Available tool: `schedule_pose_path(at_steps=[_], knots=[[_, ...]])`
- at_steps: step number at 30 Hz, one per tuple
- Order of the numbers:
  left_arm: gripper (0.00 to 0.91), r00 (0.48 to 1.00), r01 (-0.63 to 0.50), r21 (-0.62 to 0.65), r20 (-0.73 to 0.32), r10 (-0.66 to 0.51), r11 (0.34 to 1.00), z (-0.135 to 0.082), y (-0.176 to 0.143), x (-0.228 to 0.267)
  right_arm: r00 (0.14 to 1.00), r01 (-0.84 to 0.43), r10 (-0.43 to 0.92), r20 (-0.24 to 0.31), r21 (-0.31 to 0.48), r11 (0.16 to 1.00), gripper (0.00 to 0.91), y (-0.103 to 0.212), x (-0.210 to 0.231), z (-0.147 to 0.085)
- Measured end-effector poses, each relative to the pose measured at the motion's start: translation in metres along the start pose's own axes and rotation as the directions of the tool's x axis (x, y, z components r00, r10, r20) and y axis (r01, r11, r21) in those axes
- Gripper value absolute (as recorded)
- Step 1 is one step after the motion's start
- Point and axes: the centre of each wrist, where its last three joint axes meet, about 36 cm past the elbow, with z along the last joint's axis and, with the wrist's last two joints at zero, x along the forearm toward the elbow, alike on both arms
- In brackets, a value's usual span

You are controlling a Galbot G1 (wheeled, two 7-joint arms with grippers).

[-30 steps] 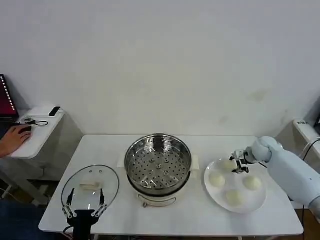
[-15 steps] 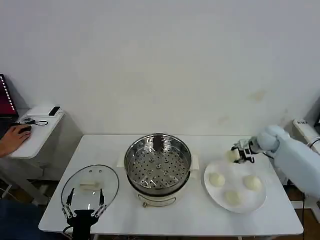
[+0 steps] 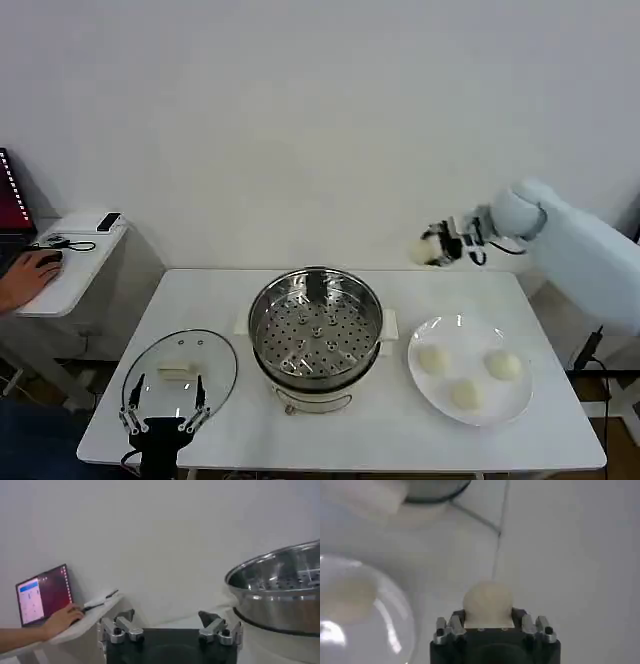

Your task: Take steamed baozi put them in steamer then cover it.

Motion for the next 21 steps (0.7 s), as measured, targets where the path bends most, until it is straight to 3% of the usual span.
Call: schedule_pose_path(at_steps=[7,16,21], knots=[[0.907,0.999,-0.028,0.028,-0.015,0.029,0.999,-0.001,0.001,-0.001,0.994,0.036,-0.053,0.098,0.167,0.985,0.625,-0.027,-0.02,-0.069],[0.907,0.999,-0.025,0.04,-0.023,0.026,0.999,-0.001,0.004,0.0,0.974,0.107,-0.177,0.144,0.401,0.91,0.625,-0.03,-0.056,-0.136],[0.907,0.999,-0.02,0.045,-0.03,0.021,0.999,0.0,0.005,0.001,0.962,0.134,-0.237,0.136,0.519,0.844,0.635,-0.023,-0.077,-0.155]])
